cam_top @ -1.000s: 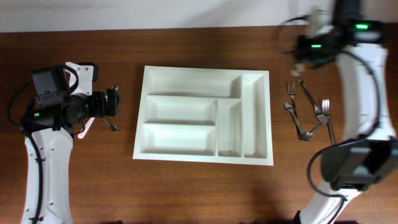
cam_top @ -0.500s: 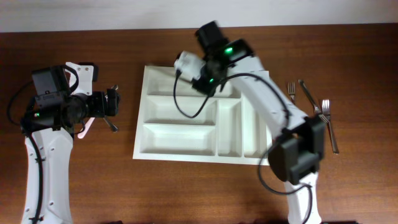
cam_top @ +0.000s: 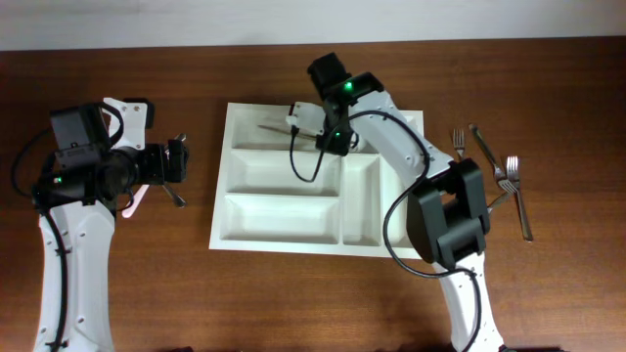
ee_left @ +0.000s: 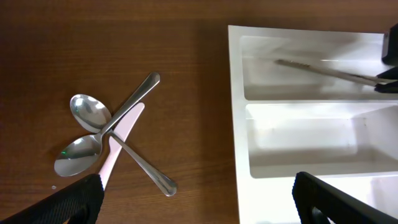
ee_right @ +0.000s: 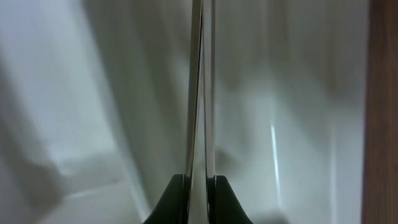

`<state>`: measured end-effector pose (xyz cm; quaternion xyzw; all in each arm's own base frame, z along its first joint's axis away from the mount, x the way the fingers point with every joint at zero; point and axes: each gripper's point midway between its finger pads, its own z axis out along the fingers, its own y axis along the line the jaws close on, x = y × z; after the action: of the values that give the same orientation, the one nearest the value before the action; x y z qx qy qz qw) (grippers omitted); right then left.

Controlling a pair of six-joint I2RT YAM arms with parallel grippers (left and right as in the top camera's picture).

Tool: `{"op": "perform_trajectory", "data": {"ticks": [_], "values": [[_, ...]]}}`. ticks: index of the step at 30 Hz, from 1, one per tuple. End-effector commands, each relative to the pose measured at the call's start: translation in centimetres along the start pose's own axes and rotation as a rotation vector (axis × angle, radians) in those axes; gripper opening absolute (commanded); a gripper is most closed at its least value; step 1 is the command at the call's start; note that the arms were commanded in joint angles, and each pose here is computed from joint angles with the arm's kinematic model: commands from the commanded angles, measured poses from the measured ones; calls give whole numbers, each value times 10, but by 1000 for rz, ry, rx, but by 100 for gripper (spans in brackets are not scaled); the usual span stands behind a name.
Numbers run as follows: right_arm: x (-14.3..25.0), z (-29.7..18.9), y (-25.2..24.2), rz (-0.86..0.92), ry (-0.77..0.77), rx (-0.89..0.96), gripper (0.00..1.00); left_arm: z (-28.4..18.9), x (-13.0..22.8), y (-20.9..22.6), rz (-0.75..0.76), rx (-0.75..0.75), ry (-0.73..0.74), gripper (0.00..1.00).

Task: Pack container
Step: 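Carry the long utensil left and lower it into the tray's top compartment, then release the utensil and move the right gripper back to the forks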

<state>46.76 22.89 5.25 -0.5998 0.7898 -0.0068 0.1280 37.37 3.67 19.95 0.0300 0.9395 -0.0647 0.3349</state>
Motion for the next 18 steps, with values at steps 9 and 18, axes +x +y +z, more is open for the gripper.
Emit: {"op": "perform_trajectory", "data": {"ticks": [9, 18], "values": [[8, -7, -12, 9, 51, 54, 71, -2, -6, -2, 18, 13, -17, 99], [20, -134, -58, 396, -35, 252, 71, -2, -6, -2, 18, 13, -17, 99]]}}
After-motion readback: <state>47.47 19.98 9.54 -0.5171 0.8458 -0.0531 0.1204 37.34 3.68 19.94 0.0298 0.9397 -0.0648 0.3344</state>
